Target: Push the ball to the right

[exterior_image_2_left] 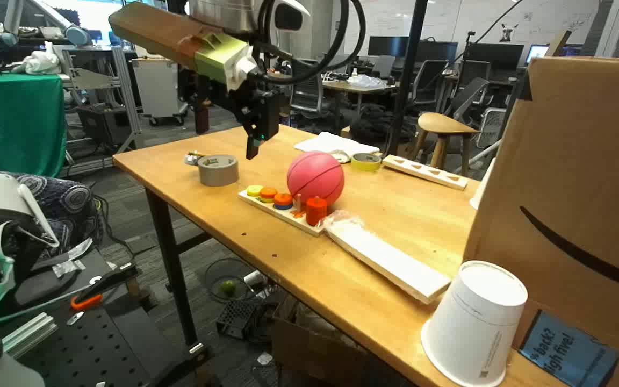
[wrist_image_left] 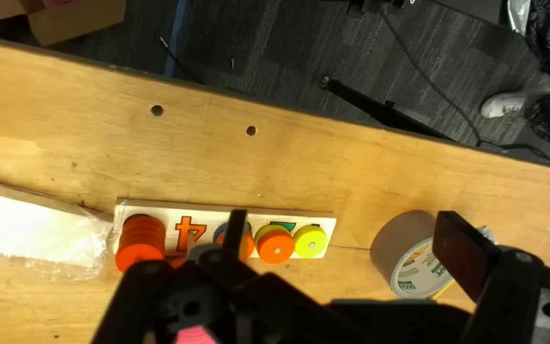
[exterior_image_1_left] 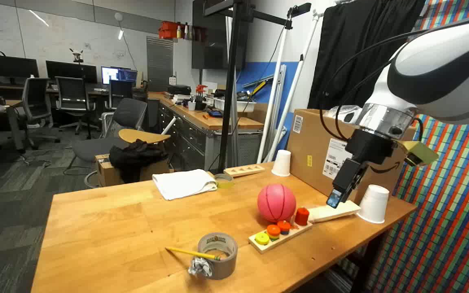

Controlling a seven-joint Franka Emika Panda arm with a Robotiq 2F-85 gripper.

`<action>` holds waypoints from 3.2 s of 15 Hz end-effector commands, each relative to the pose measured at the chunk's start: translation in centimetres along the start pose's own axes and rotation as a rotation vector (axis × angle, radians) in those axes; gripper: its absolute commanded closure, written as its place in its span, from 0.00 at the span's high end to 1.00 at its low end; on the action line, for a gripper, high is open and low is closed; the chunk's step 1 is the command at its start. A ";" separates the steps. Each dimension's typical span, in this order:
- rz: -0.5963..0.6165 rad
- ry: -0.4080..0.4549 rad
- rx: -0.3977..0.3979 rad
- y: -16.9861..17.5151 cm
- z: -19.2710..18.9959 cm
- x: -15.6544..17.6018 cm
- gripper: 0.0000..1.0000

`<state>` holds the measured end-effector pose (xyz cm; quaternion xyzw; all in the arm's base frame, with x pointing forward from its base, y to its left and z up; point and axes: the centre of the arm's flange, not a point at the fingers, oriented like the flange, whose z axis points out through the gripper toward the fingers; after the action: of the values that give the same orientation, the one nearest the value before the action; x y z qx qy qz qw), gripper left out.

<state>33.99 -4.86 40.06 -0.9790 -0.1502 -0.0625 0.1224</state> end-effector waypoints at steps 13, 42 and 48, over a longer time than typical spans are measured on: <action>-0.146 -0.041 -0.095 -9.6 1.6 3.5 1.00; -0.173 -0.212 -0.074 -8.6 15.9 19.7 1.00; -0.101 -0.153 -0.162 0.0 11.3 19.6 1.00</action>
<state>51.68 7.94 28.69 -0.9759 -0.2077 0.0382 0.0541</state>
